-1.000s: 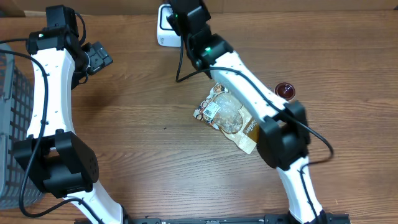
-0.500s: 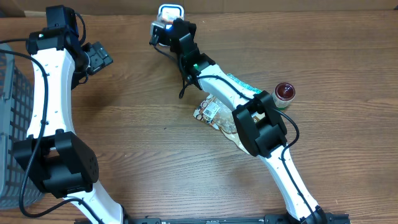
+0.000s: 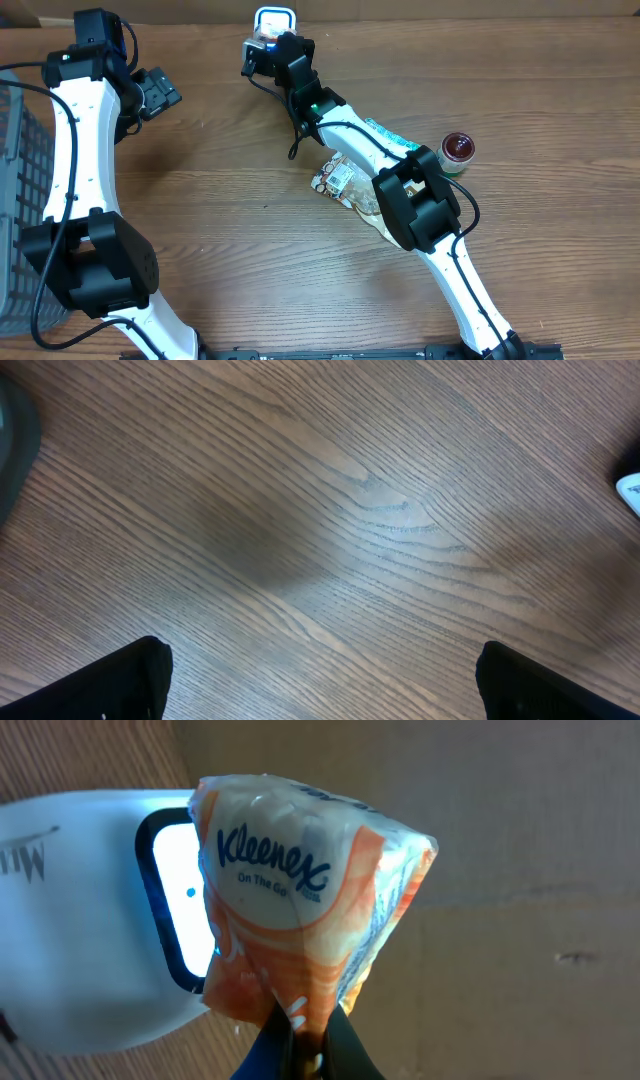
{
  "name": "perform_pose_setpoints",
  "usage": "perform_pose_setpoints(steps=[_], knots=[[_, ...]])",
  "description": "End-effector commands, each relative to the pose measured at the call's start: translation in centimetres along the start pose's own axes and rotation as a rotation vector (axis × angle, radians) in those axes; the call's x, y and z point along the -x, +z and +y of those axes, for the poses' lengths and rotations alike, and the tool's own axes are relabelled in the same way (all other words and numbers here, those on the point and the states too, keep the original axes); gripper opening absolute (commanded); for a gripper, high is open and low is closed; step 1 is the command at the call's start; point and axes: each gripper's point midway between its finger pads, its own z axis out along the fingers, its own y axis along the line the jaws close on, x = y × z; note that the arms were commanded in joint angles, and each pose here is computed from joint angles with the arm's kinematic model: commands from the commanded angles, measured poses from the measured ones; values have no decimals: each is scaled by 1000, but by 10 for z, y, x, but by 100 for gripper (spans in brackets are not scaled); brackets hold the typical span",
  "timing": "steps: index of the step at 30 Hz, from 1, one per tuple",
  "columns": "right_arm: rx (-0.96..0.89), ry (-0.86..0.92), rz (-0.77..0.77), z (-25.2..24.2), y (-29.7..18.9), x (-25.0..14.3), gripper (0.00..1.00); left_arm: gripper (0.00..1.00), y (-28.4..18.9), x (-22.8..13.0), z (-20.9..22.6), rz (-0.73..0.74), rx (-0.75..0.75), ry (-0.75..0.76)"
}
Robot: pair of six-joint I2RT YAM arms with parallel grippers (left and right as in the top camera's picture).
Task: Scan the item barcode
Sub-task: 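Raise the Kleenex pack and hold it in front of the scanner, then carry the Kleenex pack right and set it on the pile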
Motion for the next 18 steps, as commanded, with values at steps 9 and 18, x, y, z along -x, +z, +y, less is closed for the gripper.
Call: perform_pose_setpoints(steps=[9,18], knots=[[130,458,-172,-119,-95,55,4,100,-11,6,-2,-32,-11,11],[476,1128,9,-161,-219,25,4,100,-11,6,-2,-32,-11,11]])
